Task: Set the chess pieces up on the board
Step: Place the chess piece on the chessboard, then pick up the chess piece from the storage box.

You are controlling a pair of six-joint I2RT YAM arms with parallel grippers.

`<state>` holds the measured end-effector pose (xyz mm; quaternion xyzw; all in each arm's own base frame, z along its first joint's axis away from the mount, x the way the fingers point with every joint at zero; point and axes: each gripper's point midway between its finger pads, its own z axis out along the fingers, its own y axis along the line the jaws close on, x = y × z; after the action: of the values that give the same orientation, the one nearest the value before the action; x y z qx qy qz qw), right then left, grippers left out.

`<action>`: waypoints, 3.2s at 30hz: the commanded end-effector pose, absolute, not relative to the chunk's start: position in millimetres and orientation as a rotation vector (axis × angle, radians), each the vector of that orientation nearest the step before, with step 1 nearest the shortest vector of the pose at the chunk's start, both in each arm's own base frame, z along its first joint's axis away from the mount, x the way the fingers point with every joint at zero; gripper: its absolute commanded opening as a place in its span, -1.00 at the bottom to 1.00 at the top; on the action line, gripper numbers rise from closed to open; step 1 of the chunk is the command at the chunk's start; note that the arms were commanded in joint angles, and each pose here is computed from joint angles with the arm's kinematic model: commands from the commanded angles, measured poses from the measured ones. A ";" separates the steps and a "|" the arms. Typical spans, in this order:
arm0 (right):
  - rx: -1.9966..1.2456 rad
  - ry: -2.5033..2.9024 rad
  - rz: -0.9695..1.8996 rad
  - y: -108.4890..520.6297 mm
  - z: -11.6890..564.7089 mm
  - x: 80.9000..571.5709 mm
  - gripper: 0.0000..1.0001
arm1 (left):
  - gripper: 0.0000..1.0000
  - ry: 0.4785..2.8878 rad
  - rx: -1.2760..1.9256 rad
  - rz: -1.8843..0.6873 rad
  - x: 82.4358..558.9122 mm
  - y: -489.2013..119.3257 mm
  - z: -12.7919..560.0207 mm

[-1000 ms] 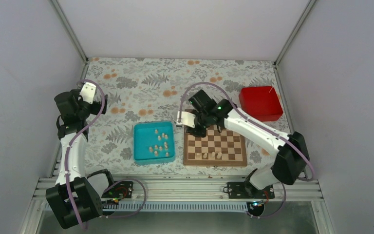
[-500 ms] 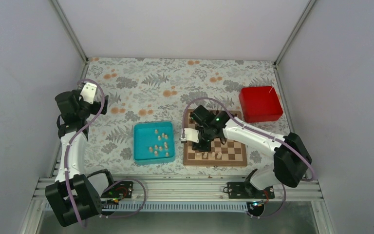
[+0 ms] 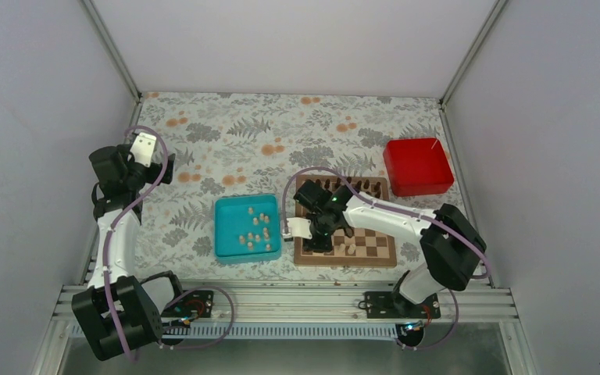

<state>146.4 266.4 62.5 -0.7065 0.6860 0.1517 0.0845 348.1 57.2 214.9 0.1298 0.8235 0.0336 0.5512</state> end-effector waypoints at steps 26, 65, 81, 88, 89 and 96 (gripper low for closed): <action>-2.117 2.053 0.422 268.1 45.6 147.5 -0.87 | 1.00 1.924 0.324 0.073 348.8 55.5 221.6; -2.140 1.713 0.449 419.0 119.3 214.1 -0.16 | 1.00 1.911 0.327 0.076 346.4 54.4 224.3; -2.358 1.685 0.530 441.0 66.5 173.2 -0.17 | 1.00 1.912 0.342 0.049 347.2 50.7 220.7; -2.374 1.680 0.537 448.3 54.8 168.5 -0.17 | 1.00 1.910 0.339 0.051 346.5 51.3 222.0; -2.374 1.674 0.537 450.1 54.2 168.9 -0.17 | 1.00 1.908 0.339 0.052 346.4 51.4 222.7; -2.366 1.666 0.538 459.5 50.9 171.6 -0.16 | 1.00 1.908 0.338 0.047 345.9 51.3 223.2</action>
<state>173.1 444.3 45.7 -0.7937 0.5779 0.1711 0.0828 347.1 54.3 217.7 0.1355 0.8195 0.0249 0.5563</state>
